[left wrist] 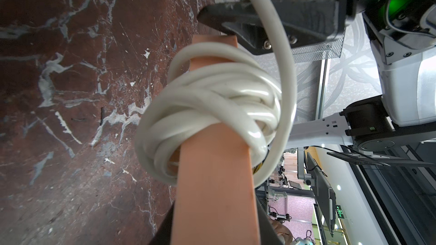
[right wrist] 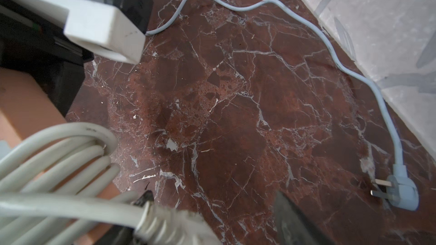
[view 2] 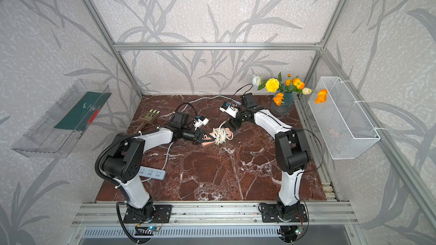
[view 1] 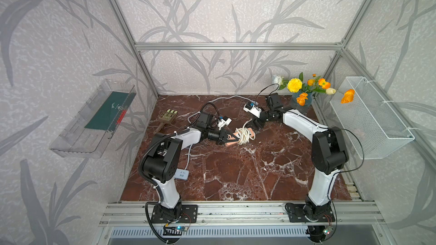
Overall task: Wrap the cord around the power strip
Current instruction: Wrap the power cord around the power strip.
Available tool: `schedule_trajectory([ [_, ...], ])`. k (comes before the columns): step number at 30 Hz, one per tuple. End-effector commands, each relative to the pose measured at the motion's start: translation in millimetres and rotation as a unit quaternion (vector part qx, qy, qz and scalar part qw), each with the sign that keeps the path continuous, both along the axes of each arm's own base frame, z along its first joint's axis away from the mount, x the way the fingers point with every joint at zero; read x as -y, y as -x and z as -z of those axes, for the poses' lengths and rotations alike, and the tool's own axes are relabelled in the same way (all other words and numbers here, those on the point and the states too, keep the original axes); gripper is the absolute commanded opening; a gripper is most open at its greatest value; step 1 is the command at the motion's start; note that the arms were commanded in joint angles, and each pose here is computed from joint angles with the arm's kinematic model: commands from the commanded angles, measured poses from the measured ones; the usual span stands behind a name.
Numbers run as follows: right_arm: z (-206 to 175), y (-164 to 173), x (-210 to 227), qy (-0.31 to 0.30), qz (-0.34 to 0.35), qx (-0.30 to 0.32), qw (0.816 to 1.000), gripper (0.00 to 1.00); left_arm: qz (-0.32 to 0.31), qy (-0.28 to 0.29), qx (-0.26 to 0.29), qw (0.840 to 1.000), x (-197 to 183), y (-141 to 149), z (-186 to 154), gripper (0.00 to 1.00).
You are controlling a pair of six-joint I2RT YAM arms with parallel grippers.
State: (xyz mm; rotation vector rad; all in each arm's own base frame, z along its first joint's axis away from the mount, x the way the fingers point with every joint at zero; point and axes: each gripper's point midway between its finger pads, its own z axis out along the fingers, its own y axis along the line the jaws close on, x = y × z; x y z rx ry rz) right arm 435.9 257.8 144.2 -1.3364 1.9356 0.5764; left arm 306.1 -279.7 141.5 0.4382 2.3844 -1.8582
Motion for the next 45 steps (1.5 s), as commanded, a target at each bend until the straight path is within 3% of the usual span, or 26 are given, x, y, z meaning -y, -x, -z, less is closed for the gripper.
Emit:
schedule_trajectory([
  [1,15,-23,13,0.042,0.032,0.0,0.999,0.8,0.06,0.068,0.048,0.995,11,10,-36,0.0],
  [3,21,-25,13,0.042,0.028,-0.008,0.999,0.82,0.061,0.07,0.048,0.995,11,11,-38,0.0],
  [4,24,-25,14,0.043,0.026,-0.014,0.999,1.0,0.06,0.069,0.049,0.995,11,10,-38,0.0],
  [10,33,-18,21,0.04,0.034,-0.028,0.998,0.99,0.02,0.073,0.055,0.996,3,-15,-40,0.0],
  [15,51,-33,47,0.112,0.097,-0.023,0.989,0.99,-0.025,0.075,0.044,0.996,-2,-44,-38,0.0],
  [19,31,-40,43,0.086,0.136,-0.02,0.987,0.99,-0.045,0.073,0.029,0.996,-1,-61,-30,0.0],
  [22,23,-35,37,0.072,0.136,-0.042,0.987,0.99,-0.052,0.093,0.03,0.994,1,-66,-36,0.0],
  [27,39,-30,41,0.1,0.138,-0.081,0.982,0.99,-0.056,0.121,0.036,0.99,1,-67,-48,0.0],
  [35,34,-27,53,0.089,0.198,-0.076,0.973,0.99,-0.075,0.105,0.032,0.991,-3,-75,-41,0.0],
  [42,26,-28,77,0.106,0.285,-0.087,0.949,0.99,-0.084,0.102,0.033,0.991,-5,-78,-39,0.0],
  [45,28,-21,78,0.108,0.284,-0.102,0.947,0.99,-0.087,0.102,0.035,0.99,-5,-79,-40,0.0],
])
